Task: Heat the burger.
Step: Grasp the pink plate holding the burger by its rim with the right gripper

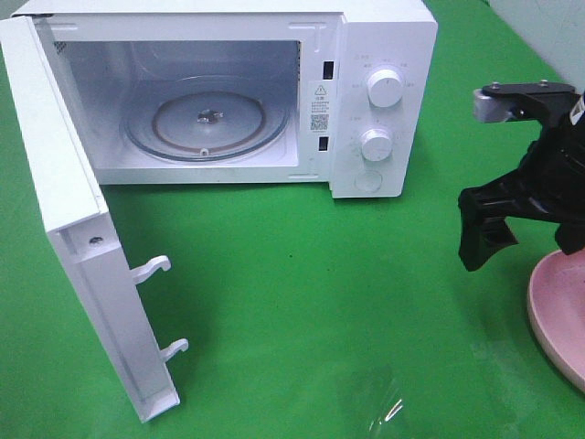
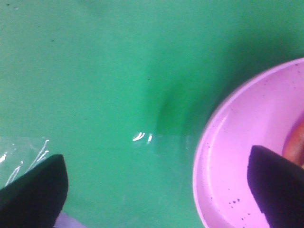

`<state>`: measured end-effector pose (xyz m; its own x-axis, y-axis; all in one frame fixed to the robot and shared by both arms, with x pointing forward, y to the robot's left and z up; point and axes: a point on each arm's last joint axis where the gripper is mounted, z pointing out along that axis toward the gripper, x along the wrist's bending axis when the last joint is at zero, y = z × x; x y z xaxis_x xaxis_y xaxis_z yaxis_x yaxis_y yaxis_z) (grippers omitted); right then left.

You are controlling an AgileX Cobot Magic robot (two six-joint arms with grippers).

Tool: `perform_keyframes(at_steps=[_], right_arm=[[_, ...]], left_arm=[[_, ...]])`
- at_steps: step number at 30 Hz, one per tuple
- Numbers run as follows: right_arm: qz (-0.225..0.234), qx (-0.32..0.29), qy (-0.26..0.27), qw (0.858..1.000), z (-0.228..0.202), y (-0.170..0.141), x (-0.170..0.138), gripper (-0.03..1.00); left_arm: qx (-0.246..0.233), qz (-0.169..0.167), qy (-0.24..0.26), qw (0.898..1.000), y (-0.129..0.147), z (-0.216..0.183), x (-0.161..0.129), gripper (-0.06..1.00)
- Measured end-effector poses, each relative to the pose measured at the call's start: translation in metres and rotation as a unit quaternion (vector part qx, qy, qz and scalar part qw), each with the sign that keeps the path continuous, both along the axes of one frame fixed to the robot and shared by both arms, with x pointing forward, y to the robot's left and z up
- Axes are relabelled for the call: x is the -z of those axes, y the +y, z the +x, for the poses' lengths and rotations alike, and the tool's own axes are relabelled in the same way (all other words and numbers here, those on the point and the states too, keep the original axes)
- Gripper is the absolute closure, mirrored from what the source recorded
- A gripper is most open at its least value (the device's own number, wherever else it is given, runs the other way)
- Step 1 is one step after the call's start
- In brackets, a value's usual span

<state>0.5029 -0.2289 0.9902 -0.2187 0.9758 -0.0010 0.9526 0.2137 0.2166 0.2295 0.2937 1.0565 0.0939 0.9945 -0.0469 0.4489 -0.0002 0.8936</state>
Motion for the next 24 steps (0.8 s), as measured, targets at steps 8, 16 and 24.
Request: perform_keyframes(at_steps=[8,16,24], right_arm=[[-0.028,0.038,0.043,0.998,-0.014,-0.033,0.023,0.04],[-0.035,0.038,0.049,0.997,-0.026,-0.039,0.043,0.07],[-0.03,0.035,0.037,0.998,-0.03,-0.039,0.056,0.09]], left_arm=[[0.0,0.0,0.0,1.0,0.0,0.0,0.0,-0.02],[0.0,0.0,0.0,1.0,0.0,0.0,0.0,-0.02],[0.0,0.0,0.0,1.0,0.0,0.0,0.0,-0.02]])
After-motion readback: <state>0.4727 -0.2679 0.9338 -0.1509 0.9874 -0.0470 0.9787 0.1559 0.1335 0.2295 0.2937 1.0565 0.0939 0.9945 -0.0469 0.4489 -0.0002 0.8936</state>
